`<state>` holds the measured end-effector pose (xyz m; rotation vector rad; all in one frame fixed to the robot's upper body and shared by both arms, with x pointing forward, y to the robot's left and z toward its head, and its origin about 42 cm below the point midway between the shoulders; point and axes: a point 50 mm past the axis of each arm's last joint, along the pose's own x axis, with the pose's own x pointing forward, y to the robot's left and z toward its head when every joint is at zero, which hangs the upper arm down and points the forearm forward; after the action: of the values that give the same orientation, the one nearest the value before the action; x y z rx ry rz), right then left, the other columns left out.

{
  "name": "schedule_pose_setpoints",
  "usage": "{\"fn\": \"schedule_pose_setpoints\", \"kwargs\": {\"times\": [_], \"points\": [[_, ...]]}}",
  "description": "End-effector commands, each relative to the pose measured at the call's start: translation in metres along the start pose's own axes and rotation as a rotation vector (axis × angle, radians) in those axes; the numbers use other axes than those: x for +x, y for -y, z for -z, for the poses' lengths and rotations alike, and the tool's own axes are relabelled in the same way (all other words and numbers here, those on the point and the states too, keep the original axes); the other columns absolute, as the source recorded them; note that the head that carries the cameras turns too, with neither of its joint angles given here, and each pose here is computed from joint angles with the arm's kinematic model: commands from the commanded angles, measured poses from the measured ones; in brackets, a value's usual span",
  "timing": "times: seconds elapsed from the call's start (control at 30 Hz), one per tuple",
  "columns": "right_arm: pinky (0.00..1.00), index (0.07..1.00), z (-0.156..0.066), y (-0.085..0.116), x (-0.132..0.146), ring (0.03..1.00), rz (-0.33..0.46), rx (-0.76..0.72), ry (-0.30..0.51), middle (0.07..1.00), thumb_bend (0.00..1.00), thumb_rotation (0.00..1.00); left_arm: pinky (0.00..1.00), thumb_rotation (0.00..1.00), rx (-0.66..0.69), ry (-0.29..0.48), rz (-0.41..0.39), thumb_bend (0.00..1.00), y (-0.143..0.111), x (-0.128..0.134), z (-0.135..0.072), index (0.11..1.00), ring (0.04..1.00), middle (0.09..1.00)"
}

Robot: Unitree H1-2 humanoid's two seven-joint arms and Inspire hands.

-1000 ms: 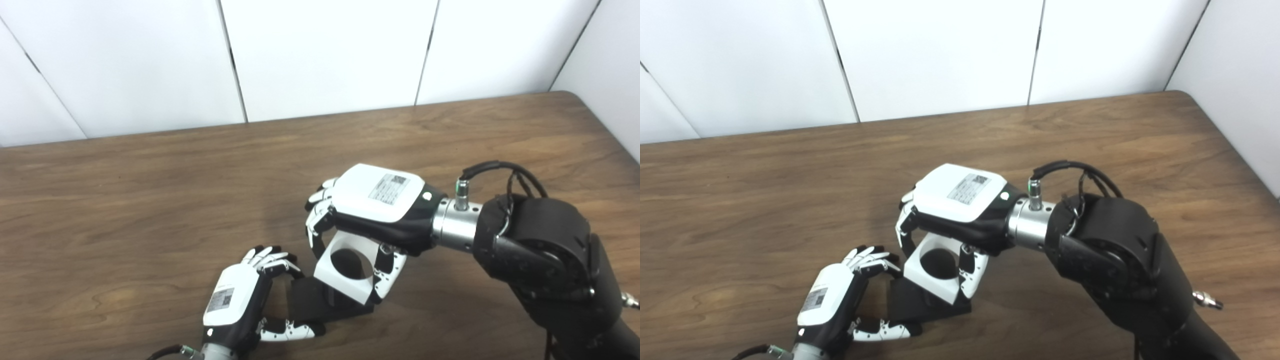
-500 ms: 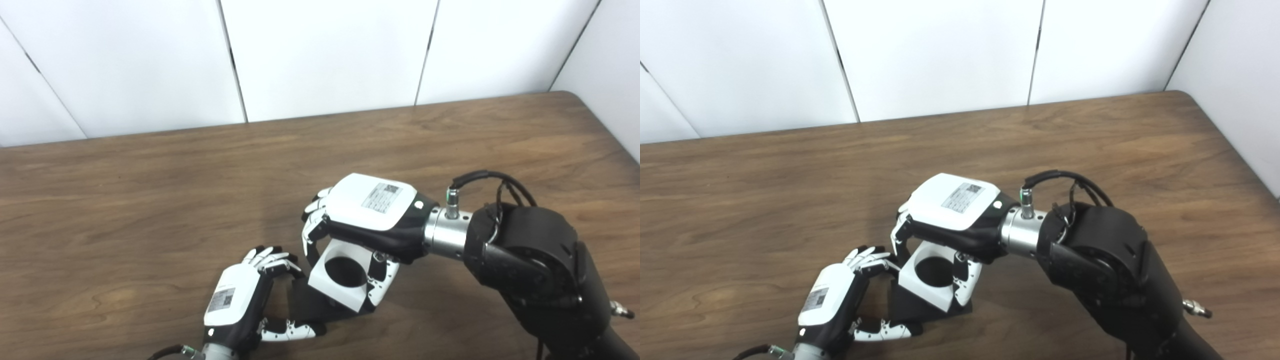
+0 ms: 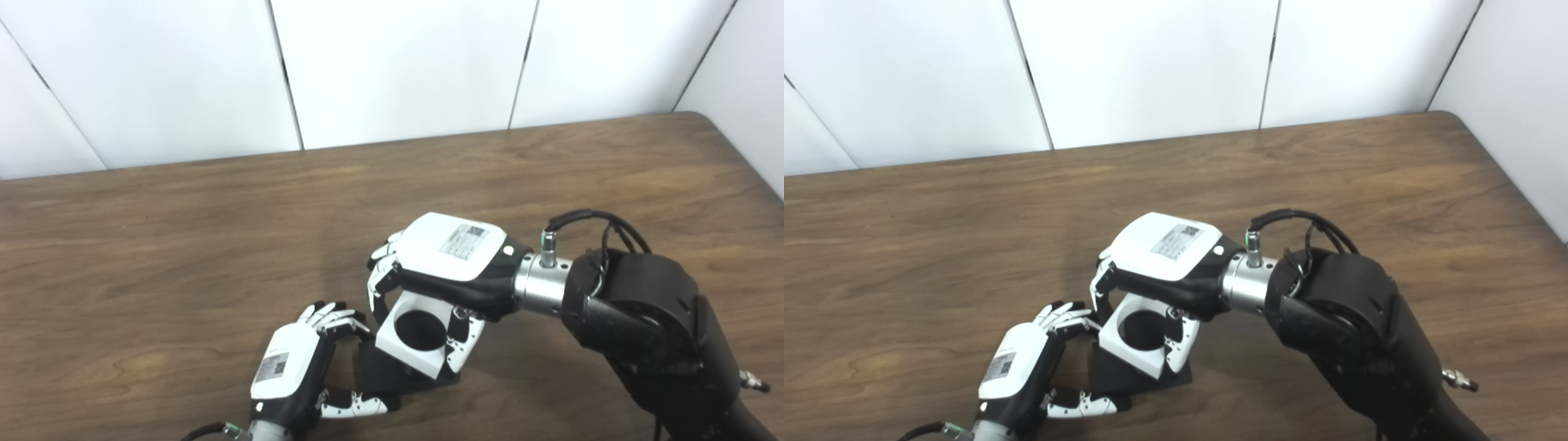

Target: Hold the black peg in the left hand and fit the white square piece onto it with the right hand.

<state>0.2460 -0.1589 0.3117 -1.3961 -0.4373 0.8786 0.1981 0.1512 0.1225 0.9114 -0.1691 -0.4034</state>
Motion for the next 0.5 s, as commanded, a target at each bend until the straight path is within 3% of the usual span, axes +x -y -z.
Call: {"fn": "schedule_pose_setpoints", "kwargs": {"times": [0.0,0.47], "points": [[0.88,0.481,-0.001,0.011,0.0,0.858,0.058,-0.047,0.006,0.735,0.53,0.13,0.94,0.05,-0.004,0.024,0.0,0.52,-0.001,-0.001,-0.008,0.485,0.885,0.787],[0.9,0.482,0.01,0.012,0.002,0.868,0.046,-0.053,-0.016,0.74,0.53,0.13,0.94,0.05,-0.009,0.025,0.0,0.52,-0.001,-0.002,-0.009,0.485,0.885,0.787]]}}
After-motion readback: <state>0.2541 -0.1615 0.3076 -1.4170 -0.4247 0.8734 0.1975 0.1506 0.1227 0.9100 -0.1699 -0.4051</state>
